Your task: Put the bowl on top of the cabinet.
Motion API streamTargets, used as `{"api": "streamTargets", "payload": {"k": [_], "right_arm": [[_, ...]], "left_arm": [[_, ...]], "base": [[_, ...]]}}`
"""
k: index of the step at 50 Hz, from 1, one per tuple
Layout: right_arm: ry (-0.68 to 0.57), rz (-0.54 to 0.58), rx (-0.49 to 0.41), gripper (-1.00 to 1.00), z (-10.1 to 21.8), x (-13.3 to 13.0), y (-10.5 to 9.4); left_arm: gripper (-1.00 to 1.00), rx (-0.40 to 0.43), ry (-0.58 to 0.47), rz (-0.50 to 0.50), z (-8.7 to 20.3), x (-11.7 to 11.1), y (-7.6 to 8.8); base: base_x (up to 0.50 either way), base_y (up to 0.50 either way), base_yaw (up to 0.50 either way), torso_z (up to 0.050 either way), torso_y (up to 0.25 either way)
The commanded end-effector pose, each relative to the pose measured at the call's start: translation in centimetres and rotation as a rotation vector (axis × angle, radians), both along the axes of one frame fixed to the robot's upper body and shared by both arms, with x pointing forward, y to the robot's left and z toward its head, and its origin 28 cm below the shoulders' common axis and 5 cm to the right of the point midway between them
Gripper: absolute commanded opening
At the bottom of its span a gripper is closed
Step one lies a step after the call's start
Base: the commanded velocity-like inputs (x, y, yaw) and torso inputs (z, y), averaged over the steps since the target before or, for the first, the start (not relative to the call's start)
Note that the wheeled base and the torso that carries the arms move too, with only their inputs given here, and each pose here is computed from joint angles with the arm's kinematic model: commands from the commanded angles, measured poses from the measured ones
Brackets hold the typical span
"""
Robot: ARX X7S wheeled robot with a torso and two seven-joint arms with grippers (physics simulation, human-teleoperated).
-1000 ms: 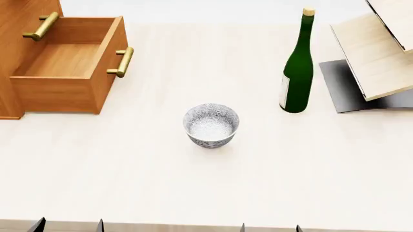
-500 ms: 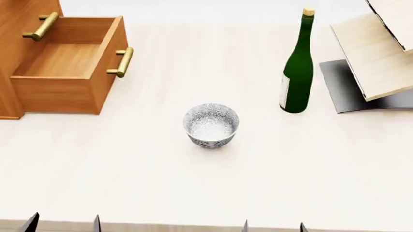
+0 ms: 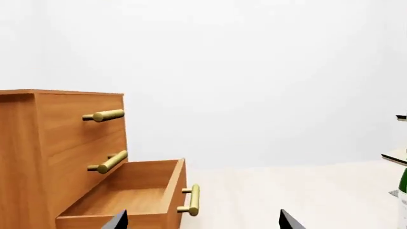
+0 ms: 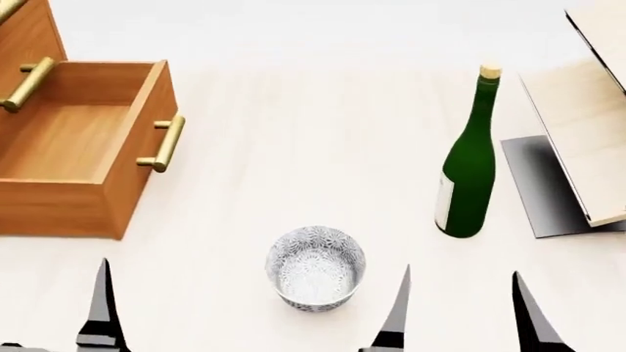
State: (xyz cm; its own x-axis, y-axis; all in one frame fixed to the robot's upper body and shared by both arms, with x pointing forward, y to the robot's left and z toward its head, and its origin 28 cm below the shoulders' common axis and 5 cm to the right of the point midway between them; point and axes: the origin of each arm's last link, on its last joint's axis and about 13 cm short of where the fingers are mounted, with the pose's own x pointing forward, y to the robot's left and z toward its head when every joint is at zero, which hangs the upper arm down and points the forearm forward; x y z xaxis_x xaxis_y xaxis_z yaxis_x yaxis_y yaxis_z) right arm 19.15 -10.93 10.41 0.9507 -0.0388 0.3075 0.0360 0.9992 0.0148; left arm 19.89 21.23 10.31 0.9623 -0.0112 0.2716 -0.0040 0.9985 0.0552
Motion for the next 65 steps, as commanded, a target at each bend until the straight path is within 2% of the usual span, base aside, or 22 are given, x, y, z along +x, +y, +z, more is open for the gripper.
{"api": "streamTargets", "payload": {"k": [1,41,44,49,65], "right_arm": [[-0.066,-0.012,-0.024,1.0,1.9,-1.0,-0.3],[-0.142,-0.014,0.015,1.0,3.0,-1.9,-0.8],[-0.131,-0.026,0.016,1.0,2.9,-1.7,-0.8],[-0.129,-0.044,0.009,1.0,2.6,-1.6,-0.8],[-0.127,-0.033,-0.005,1.0,2.4,-1.7,-0.8]], "left_arm": [[1.0,-0.021,-0.066,0.001,1.7,-0.7,0.5],[1.0,-0.029,-0.072,0.0,1.8,-1.0,0.5],[1.0,-0.036,-0.099,-0.033,1.8,-1.1,0.6],[1.0,-0.08,-0.092,-0.066,2.0,-1.2,0.8],[1.0,-0.088,-0.091,-0.069,2.0,-1.2,0.9]], "base": [[0.5,0.0,0.0,0.0,0.0],[0.5,0.0,0.0,0.0,0.0],[0.5,0.0,0.0,0.0,0.0],[0.4,0.0,0.0,0.043,0.0],[0.0,0.0,0.0,0.05,0.0]]}}
